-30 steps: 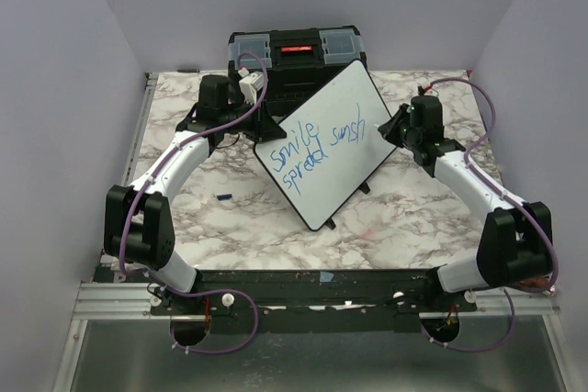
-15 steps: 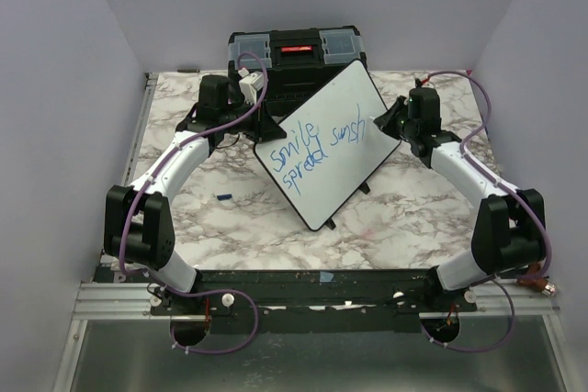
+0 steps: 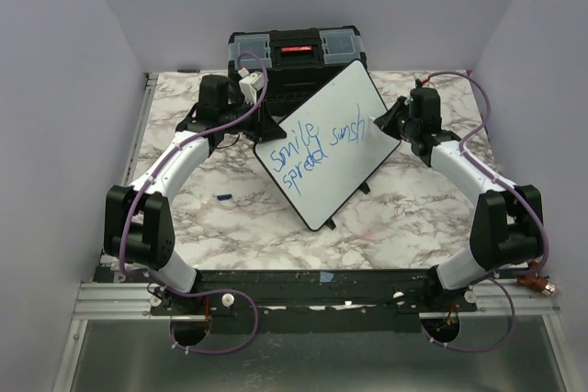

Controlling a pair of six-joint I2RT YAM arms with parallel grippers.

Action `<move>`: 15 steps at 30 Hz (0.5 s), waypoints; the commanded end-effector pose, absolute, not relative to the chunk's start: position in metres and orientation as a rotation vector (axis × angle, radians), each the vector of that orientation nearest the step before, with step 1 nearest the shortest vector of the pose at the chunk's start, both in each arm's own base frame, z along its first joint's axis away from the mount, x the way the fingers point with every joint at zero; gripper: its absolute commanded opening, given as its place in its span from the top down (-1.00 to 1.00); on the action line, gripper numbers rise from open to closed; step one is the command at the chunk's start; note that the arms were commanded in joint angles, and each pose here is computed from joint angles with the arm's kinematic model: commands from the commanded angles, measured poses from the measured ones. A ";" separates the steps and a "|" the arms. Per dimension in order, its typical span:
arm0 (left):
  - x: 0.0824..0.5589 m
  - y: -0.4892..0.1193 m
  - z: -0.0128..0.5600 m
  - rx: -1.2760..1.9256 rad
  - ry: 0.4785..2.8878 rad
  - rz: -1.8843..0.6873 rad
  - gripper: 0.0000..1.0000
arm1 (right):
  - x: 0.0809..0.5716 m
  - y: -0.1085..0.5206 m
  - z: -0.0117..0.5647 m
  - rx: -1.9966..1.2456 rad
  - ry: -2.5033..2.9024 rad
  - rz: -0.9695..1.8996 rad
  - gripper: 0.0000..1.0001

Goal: Write a sentence on the whiteboard
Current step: Write a sentence on the whiteboard stand.

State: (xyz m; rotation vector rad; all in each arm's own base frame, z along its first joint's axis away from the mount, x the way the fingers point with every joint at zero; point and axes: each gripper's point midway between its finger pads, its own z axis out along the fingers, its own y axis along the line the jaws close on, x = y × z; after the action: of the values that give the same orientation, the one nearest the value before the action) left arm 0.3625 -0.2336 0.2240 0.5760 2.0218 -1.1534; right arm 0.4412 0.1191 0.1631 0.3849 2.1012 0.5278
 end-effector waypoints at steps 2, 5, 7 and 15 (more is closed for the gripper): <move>0.371 -0.236 0.252 0.696 1.854 -1.057 1.00 | 0.425 0.124 0.146 0.372 2.155 0.565 0.99; 0.371 -0.236 0.252 0.696 1.855 -1.061 1.00 | 0.413 0.124 0.142 0.364 2.170 0.571 0.99; 0.371 -0.236 0.252 0.696 1.855 -1.061 1.00 | 0.406 0.123 0.139 0.364 2.179 0.570 0.99; 0.371 -0.236 0.253 0.695 1.852 -1.063 1.00 | 0.393 0.117 0.157 0.343 2.159 0.546 0.99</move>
State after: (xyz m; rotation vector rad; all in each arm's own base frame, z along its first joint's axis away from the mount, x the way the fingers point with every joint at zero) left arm 0.3625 -0.2337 0.2241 0.5761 2.0214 -1.1533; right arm 0.4026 0.1160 0.1410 0.3790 2.1694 0.5373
